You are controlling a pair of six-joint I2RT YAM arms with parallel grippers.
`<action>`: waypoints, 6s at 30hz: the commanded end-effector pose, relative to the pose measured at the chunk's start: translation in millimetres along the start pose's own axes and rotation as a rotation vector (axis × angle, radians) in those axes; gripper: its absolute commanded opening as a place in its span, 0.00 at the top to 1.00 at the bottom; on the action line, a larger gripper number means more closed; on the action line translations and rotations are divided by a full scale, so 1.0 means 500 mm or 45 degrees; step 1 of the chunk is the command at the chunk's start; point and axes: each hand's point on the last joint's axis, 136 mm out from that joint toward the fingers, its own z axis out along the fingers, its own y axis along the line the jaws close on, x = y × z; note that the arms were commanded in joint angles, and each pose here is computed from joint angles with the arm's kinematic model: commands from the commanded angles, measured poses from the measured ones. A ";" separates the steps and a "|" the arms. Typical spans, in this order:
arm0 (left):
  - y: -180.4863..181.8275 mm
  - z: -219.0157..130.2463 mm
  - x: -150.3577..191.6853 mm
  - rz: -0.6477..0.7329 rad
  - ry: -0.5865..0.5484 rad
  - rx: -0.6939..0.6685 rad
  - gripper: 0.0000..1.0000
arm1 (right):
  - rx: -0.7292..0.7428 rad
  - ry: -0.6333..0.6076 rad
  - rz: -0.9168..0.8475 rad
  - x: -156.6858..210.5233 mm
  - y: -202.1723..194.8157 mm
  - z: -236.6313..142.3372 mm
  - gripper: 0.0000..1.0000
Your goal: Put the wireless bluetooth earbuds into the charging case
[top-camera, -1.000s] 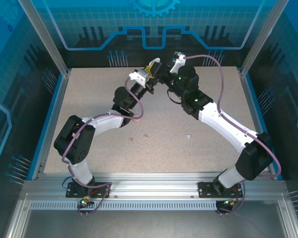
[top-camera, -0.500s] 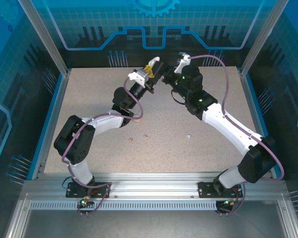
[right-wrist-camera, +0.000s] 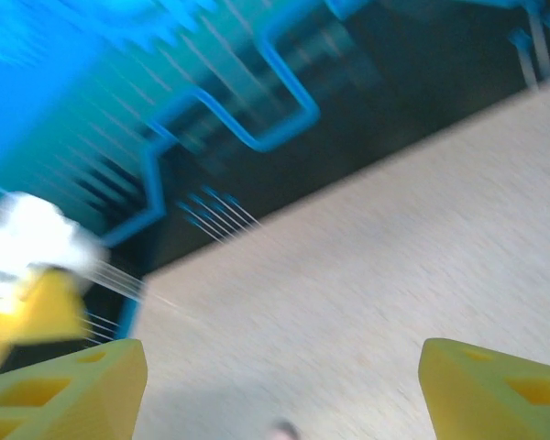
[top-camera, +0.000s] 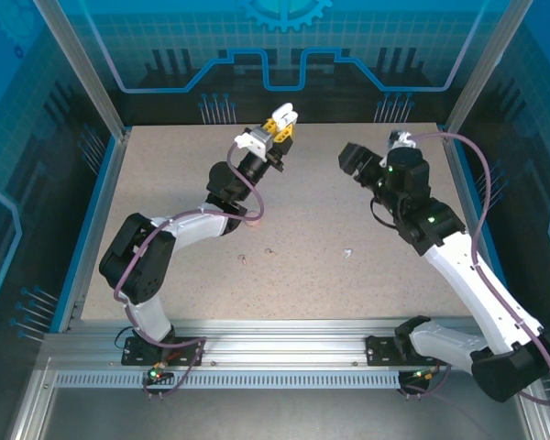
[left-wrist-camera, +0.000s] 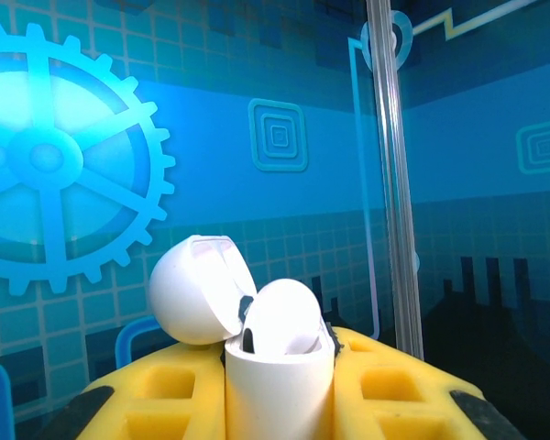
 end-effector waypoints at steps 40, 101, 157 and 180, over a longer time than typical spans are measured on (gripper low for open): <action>-0.001 -0.009 -0.099 0.012 -0.146 -0.001 1.00 | 0.974 0.950 -0.137 0.442 -0.372 0.100 0.34; -0.002 -0.009 -0.098 0.008 -0.146 0.002 1.00 | 0.990 1.001 -0.144 0.498 -0.406 0.108 0.65; -0.012 0.002 -0.104 0.029 -0.149 0.041 1.00 | -0.520 -0.335 -0.843 -0.189 0.315 0.040 0.75; -0.017 0.003 -0.092 0.063 -0.124 0.053 1.00 | -0.794 -0.154 -0.718 -0.150 0.373 0.109 0.75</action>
